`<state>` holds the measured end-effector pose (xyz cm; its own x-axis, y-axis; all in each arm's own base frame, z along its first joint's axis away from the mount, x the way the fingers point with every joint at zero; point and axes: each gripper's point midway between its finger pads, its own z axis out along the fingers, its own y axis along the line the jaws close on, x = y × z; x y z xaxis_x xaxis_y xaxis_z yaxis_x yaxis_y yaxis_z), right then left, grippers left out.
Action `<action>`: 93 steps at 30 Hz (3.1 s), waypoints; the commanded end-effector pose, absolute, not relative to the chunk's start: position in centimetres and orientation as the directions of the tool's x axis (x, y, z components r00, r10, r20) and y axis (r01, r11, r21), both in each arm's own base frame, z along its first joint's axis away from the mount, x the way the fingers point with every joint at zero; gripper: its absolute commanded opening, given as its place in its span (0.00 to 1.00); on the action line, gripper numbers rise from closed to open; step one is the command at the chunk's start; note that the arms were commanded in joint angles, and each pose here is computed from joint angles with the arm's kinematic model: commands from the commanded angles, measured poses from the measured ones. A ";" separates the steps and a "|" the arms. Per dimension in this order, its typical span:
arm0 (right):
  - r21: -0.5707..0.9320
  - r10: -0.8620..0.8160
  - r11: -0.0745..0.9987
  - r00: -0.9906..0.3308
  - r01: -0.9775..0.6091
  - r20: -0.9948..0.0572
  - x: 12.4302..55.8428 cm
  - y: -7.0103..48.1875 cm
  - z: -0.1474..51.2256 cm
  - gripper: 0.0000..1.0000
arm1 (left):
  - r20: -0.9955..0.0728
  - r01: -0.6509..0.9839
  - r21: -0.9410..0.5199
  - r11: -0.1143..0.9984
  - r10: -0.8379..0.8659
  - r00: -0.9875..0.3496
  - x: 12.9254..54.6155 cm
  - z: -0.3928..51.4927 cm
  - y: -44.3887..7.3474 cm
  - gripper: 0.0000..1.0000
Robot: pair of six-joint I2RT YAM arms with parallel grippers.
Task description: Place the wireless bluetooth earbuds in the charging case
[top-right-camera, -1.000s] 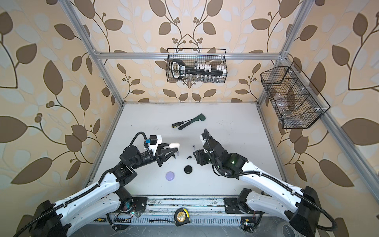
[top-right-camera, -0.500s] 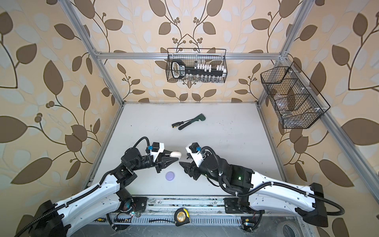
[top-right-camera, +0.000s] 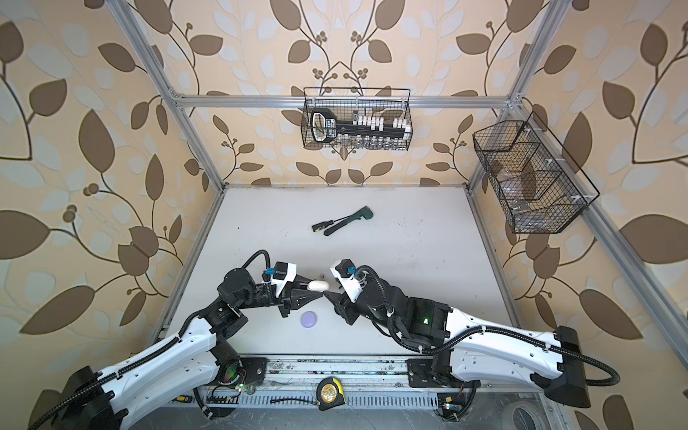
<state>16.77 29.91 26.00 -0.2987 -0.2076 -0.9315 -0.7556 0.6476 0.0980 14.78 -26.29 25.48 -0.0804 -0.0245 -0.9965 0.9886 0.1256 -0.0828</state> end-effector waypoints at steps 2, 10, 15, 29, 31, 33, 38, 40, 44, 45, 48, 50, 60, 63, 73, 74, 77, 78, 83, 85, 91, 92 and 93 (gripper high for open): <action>0.095 -0.145 0.696 -0.269 -0.712 -0.952 18.2 29.5 28.4 0.45 | -0.999 1.000 -0.002 0.000 -0.042 -0.002 12.5 26.7 -26.4 0.00; 0.113 -0.113 0.728 -0.280 -0.677 -0.953 19.1 28.9 28.8 0.39 | -1.000 1.000 -0.007 -0.028 -0.028 -0.008 12.2 26.3 -26.6 0.00; 0.122 -0.105 0.744 -0.296 -0.656 -0.950 19.6 28.8 28.5 0.37 | -1.000 0.999 -0.008 -0.034 -0.024 -0.009 12.2 26.2 -26.7 0.00; 0.196 -0.046 0.755 -0.349 -0.625 -0.936 19.9 28.8 29.3 0.42 | -0.993 0.991 -0.066 0.112 -0.104 -0.055 14.8 27.9 -26.5 0.00; 0.215 -0.029 0.757 -0.361 -0.617 -0.932 19.9 28.8 29.7 0.42 | -0.991 0.990 -0.083 0.117 -0.118 -0.069 15.0 28.2 -26.6 0.00; 0.233 -0.015 0.758 -0.373 -0.610 -0.928 19.9 28.9 30.1 0.42 | -0.988 0.989 -0.097 0.111 -0.129 -0.083 15.1 28.4 -26.6 0.00; 0.251 0.005 0.763 -0.383 -0.596 -0.924 20.1 28.9 31.0 0.46 | -0.982 0.985 -0.139 0.105 -0.145 -0.123 15.6 28.8 -27.0 0.00; 0.256 0.011 0.762 -0.383 -0.595 -0.924 20.1 28.9 31.3 0.50 | -0.979 0.982 -0.157 0.104 -0.144 -0.142 15.9 28.8 -27.2 0.00; 0.256 0.029 0.779 -0.375 -0.573 -0.926 20.3 28.0 32.3 0.54 | -0.970 0.977 -0.191 0.093 -0.172 -0.173 16.5 29.1 -27.5 0.00; 0.255 0.037 0.789 -0.371 -0.559 -0.928 20.5 27.5 32.7 0.55 | -0.967 0.975 -0.202 0.094 -0.177 -0.183 16.7 29.1 -27.5 0.00; 0.258 0.064 0.825 -0.371 -0.502 -0.926 21.3 25.6 33.2 0.56 | -0.959 0.970 -0.224 0.093 -0.197 -0.203 17.5 29.0 -27.6 0.00; 0.267 0.078 0.850 -0.394 -0.454 -0.916 22.2 24.1 32.6 0.56 | -0.954 0.968 -0.233 0.092 -0.215 -0.209 17.9 29.0 -27.4 0.00; 0.356 0.158 0.905 -0.596 -0.231 -0.788 27.5 18.0 23.8 0.57 | -0.927 0.955 -0.285 0.084 -0.279 -0.252 19.8 29.1 -26.3 0.00; 0.332 0.125 0.921 -0.652 -0.204 -0.748 28.3 18.0 21.0 0.59 | -0.916 0.943 -0.319 0.090 -0.284 -0.283 20.9 28.9 -26.2 0.00; 0.256 -0.015 0.949 -0.837 -0.184 -0.547 29.9 20.9 11.5 0.61 | -0.893 0.921 -0.372 0.119 -0.316 -0.320 23.4 28.2 -24.9 0.00; 0.249 -0.025 0.952 -0.851 -0.181 -0.525 30.0 21.1 10.7 0.59 | -0.893 0.919 -0.374 0.127 -0.317 -0.320 23.6 28.2 -24.8 0.00; 0.218 -0.054 0.960 -0.878 -0.177 -0.476 29.9 21.8 8.5 0.58 | -0.892 0.911 -0.383 0.155 -0.318 -0.321 24.2 27.8 -24.4 0.00; 0.207 -0.065 0.962 -0.883 -0.180 -0.465 29.7 22.0 7.8 0.58 | -0.892 0.908 -0.385 0.163 -0.318 -0.321 24.3 27.7 -24.3 0.00; 0.116 -0.130 0.973 -0.889 -0.200 -0.439 29.1 22.5 5.8 0.63 | -0.895 0.907 -0.380 0.178 -0.319 -0.312 24.5 27.6 -24.1 0.00; 0.098 -0.145 0.974 -0.894 -0.204 -0.424 29.1 22.5 5.1 0.63 | -0.896 0.908 -0.379 0.180 -0.318 -0.311 24.5 27.6 -24.1 0.00; 0.019 -0.203 0.974 -0.905 -0.226 -0.373 29.0 23.0 3.1 0.62 | -0.899 0.911 -0.371 0.181 -0.315 -0.304 24.3 27.7 -24.0 0.00; 0.000 -0.212 0.974 -0.903 -0.229 -0.375 29.0 23.0 3.2 0.61 | -0.899 0.911 -0.371 0.182 -0.314 -0.303 24.3 27.6 -23.9 0.00; -0.017 -0.219 0.973 -0.900 -0.230 -0.376 28.9 22.9 3.2 0.61 | -0.899 0.910 -0.371 0.182 -0.315 -0.304 24.3 27.7 -23.9 0.00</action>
<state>29.15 23.31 3.20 -0.9041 -0.1821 -0.3865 -0.2210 0.9735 0.0583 24.64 -24.40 25.22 -0.4034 -0.2840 -0.8698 0.8669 0.1856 -0.4626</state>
